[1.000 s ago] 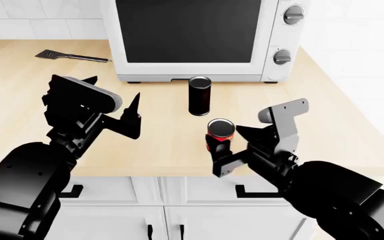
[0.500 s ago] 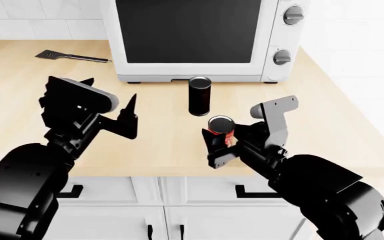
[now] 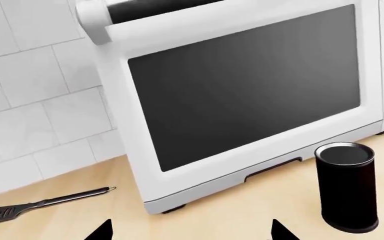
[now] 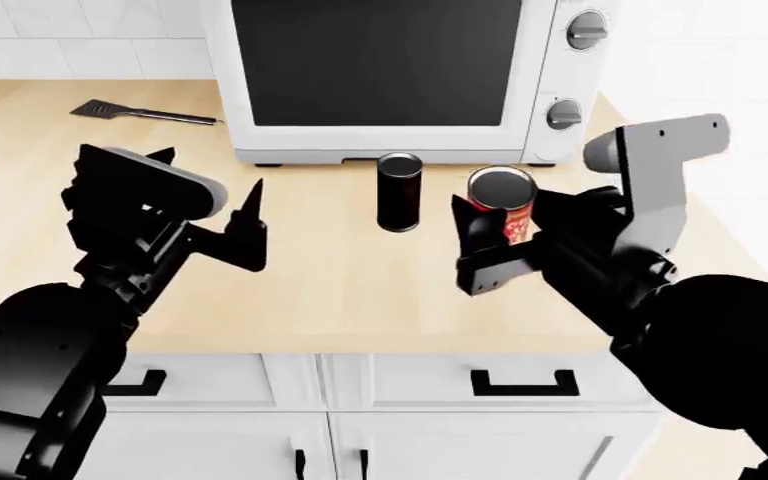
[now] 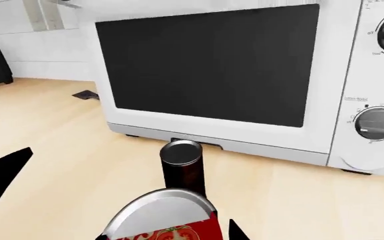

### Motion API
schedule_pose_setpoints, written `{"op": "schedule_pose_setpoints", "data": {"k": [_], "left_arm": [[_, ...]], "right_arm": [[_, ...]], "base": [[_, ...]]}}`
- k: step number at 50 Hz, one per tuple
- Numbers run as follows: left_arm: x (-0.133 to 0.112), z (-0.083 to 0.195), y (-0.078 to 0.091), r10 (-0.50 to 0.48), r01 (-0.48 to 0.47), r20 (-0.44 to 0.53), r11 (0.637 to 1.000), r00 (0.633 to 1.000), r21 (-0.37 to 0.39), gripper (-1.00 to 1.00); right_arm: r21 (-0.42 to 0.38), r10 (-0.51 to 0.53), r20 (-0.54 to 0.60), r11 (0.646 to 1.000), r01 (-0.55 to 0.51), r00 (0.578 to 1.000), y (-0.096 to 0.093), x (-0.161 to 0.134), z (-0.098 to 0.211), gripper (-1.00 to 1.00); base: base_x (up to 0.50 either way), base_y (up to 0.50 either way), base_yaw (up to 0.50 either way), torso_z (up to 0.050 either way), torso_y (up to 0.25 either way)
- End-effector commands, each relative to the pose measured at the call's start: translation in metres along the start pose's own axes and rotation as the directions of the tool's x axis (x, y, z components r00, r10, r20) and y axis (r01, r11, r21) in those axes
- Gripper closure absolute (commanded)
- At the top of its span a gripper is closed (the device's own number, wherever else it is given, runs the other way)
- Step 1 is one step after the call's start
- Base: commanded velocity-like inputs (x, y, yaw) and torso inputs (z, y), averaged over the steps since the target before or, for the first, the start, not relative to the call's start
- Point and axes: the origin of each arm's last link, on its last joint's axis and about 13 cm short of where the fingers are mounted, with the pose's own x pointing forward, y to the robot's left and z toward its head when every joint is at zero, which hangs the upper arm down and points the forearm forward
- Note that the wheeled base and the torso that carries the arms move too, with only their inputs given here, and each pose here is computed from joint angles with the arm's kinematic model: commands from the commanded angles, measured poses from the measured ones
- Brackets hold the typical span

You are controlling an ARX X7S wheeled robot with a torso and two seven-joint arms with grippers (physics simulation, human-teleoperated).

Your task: Pick the cans from the counter and place them in their designated side in the cabinet.

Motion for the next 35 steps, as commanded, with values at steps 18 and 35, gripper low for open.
{"op": "schedule_pose_setpoints", "data": {"k": [18, 35], "left_arm": [[-0.014, 0.031, 0.013, 0.048, -0.051, 0.047, 0.997, 0.998, 0.059, -1.00], [0.006, 0.032, 0.019, 0.060, -0.063, 0.044, 0.996, 0.997, 0.066, -1.00]], "right_arm": [[-0.212, -0.098, 0.146, 0.969, 0.127, 0.985, 0.032, -0.066, 0.147, 1.00], [-0.287, -0.185, 0.305, 0.917, 0.275, 0.934, 0.041, -0.067, 0.258, 1.00]], "base": [[0.00, 0.00, 0.00, 0.031, 0.000], [0.00, 0.00, 0.00, 0.050, 0.000]]}}
